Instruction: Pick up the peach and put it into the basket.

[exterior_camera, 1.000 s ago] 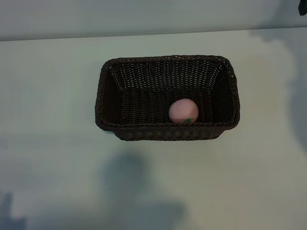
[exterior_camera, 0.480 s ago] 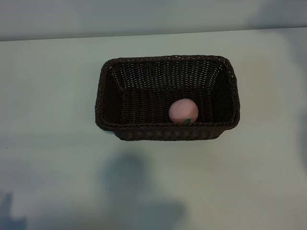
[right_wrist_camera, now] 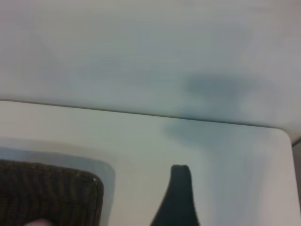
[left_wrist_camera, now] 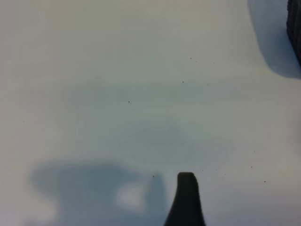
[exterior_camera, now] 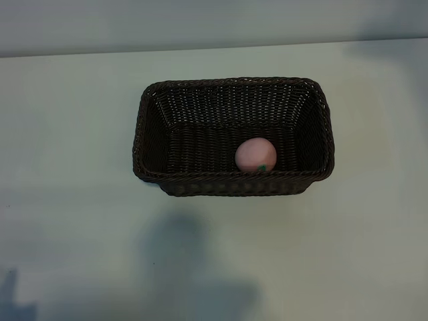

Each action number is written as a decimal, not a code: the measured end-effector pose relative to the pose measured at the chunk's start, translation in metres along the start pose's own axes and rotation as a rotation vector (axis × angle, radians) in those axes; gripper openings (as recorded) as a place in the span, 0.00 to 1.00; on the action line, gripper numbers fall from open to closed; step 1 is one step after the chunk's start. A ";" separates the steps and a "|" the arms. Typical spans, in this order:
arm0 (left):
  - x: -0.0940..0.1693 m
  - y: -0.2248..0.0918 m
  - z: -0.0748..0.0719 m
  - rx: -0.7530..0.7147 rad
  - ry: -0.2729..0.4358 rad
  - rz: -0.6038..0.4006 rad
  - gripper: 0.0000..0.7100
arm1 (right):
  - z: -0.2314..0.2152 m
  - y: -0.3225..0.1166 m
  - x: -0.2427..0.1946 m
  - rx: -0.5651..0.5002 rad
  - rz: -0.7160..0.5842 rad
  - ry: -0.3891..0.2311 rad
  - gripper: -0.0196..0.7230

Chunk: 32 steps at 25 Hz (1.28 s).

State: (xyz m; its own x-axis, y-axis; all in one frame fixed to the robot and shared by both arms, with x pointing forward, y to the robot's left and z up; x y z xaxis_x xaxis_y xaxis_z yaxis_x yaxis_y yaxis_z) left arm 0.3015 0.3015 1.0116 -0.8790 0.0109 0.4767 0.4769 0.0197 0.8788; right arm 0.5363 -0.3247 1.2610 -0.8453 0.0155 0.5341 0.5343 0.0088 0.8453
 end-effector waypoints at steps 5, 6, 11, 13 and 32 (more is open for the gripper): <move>0.000 0.000 0.000 0.000 0.000 0.000 0.83 | 0.002 -0.035 0.038 0.022 0.000 -0.031 0.83; 0.000 0.000 0.000 0.000 0.000 0.000 0.83 | 0.003 -0.042 0.045 0.023 0.000 -0.034 0.83; 0.000 0.000 0.000 0.000 0.000 0.000 0.83 | 0.013 -0.084 0.099 0.031 -0.088 -0.044 0.83; 0.000 0.000 0.000 0.000 0.000 0.000 0.83 | 0.016 -0.096 0.109 0.035 -0.123 -0.045 0.83; 0.000 0.000 0.000 0.006 0.000 0.000 0.83 | 0.020 -0.177 0.108 0.011 -0.138 -0.033 0.83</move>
State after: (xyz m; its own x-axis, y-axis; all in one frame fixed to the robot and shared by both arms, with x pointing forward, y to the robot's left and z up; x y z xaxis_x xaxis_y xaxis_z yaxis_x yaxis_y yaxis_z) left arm 0.3015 0.3015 1.0116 -0.8790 0.0109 0.4767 0.4769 0.0256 0.8786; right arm 0.3507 -0.3047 1.1682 -0.9101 0.0459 0.4119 0.4132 0.0237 0.9103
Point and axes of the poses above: a point on each arm's last joint axis where the gripper is mounted, x pointing back along that axis away from the gripper, z along the wrist's bending axis when the last joint is at zero, y = z × x, the point moved 8 cm from there along -x, pointing out along that axis toward the gripper, and after that the axes turned 2 degrees about x, right-handed, at the moved point
